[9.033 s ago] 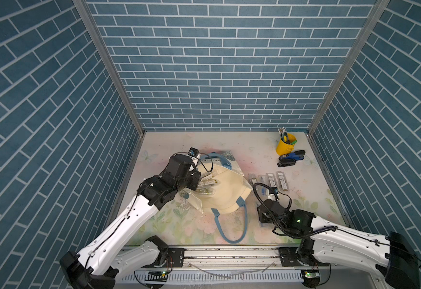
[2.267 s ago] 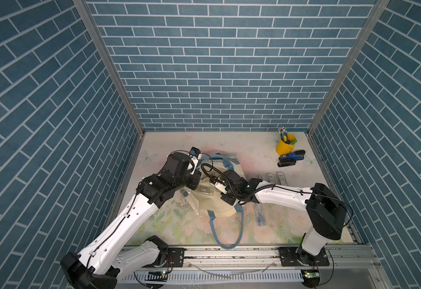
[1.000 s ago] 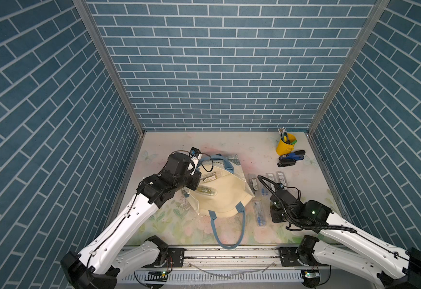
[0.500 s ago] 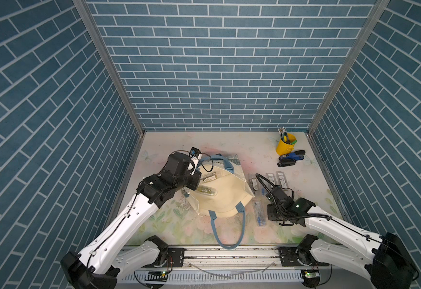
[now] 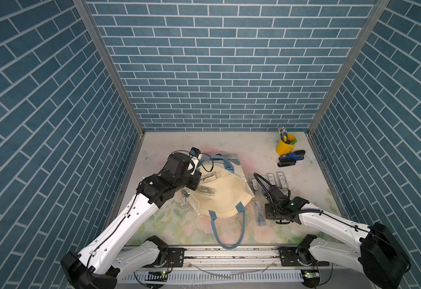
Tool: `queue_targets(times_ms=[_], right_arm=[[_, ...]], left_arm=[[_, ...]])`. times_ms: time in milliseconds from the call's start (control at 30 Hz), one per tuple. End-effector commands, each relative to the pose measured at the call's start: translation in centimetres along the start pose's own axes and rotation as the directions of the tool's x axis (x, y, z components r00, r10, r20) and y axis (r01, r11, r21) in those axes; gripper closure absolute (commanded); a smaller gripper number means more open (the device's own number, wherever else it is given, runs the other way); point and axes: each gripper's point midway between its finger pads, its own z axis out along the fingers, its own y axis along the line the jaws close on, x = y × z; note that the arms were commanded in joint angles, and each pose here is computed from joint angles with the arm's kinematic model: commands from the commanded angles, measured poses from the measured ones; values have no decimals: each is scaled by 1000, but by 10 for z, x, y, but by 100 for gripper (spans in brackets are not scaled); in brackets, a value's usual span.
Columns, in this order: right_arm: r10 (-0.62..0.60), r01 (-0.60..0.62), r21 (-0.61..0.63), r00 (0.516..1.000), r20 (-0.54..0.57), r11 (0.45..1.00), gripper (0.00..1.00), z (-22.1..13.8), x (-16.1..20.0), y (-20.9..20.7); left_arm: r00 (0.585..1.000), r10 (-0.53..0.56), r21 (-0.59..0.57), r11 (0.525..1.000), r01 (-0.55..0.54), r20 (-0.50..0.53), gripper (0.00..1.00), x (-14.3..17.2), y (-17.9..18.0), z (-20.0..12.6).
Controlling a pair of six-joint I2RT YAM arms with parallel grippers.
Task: Take out the compass set from the canvas bag
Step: Place the compass set at the center of the board.
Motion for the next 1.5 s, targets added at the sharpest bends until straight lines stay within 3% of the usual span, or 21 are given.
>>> queue_targets(times_ms=[0, 700, 1067, 1233, 1467], right_arm=[[-2, 2, 37, 1000, -9, 999, 70, 5, 3, -8], [11, -14, 87, 999, 34, 996, 56, -18, -9, -19], [46, -46, 119, 999, 7, 992, 39, -1, -3, -24], [43, -42, 122, 999, -7, 992, 40, 5, -1, -23], [3, -3, 103, 1000, 2, 995, 51, 3, -5, -19]], left_arm=[[997, -14, 15, 1000, 13, 71, 100, -17, -3, -6], [997, -14, 14, 1000, 13, 76, 100, -15, -2, -5], [997, -14, 14, 1000, 13, 78, 100, -15, -2, -6], [997, -12, 14, 1000, 11, 78, 100, -14, -2, -6], [997, -12, 13, 1000, 11, 78, 100, -14, -2, -6]])
